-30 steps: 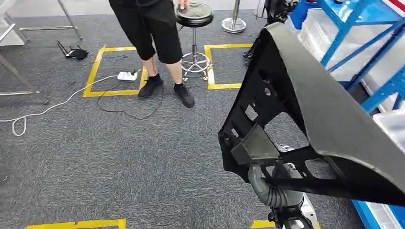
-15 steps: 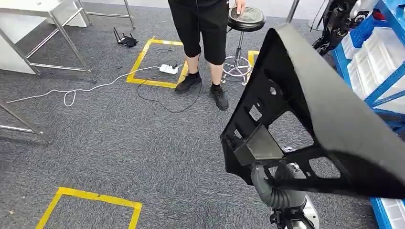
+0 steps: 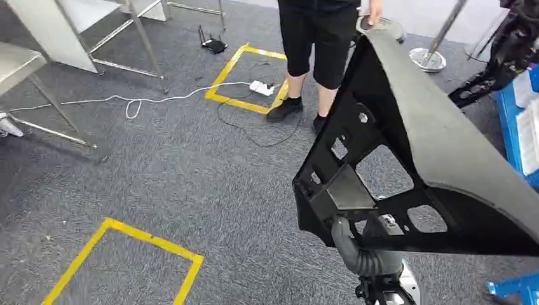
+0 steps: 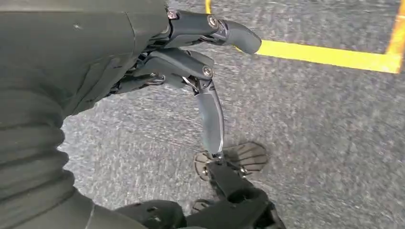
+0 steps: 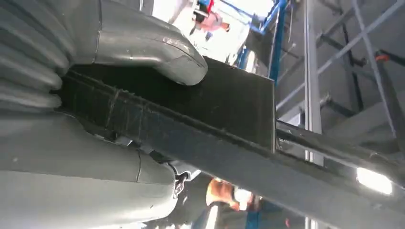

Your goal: Take the parts from the cabinet and place them on the table.

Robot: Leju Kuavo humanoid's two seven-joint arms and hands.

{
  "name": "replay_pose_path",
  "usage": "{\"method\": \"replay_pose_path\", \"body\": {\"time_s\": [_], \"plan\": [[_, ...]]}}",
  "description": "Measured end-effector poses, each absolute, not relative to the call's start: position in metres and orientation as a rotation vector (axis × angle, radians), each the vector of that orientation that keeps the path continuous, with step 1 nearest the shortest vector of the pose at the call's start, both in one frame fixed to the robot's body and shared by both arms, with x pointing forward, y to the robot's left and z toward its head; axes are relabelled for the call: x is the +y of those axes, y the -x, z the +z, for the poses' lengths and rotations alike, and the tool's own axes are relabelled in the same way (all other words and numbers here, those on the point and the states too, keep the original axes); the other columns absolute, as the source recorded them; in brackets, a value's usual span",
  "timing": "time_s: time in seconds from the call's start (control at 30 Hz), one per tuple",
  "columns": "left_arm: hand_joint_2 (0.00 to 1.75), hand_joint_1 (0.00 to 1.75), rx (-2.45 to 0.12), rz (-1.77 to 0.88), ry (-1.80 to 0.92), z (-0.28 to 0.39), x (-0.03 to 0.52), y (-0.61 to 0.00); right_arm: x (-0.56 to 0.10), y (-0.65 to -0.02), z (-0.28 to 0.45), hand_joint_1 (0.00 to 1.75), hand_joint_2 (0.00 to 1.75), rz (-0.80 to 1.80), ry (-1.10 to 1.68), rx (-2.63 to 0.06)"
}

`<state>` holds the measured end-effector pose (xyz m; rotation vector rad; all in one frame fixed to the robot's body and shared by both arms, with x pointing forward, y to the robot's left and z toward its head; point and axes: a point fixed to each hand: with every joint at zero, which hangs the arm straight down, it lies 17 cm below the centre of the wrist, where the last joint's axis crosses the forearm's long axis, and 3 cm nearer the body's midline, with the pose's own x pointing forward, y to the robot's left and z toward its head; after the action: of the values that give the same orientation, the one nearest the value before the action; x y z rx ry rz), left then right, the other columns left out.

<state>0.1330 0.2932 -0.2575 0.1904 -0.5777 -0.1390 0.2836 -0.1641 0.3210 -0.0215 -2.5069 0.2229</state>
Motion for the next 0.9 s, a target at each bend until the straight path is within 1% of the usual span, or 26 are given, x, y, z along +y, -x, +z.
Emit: {"method": "replay_pose_path", "body": {"time_s": [0.9], "plan": [[1.75,0.00,-0.564,-0.214,-0.194,-0.260,0.288,-0.127,-0.161,-0.288,0.320,1.75,1.75,0.210,0.002,-2.491]]}}
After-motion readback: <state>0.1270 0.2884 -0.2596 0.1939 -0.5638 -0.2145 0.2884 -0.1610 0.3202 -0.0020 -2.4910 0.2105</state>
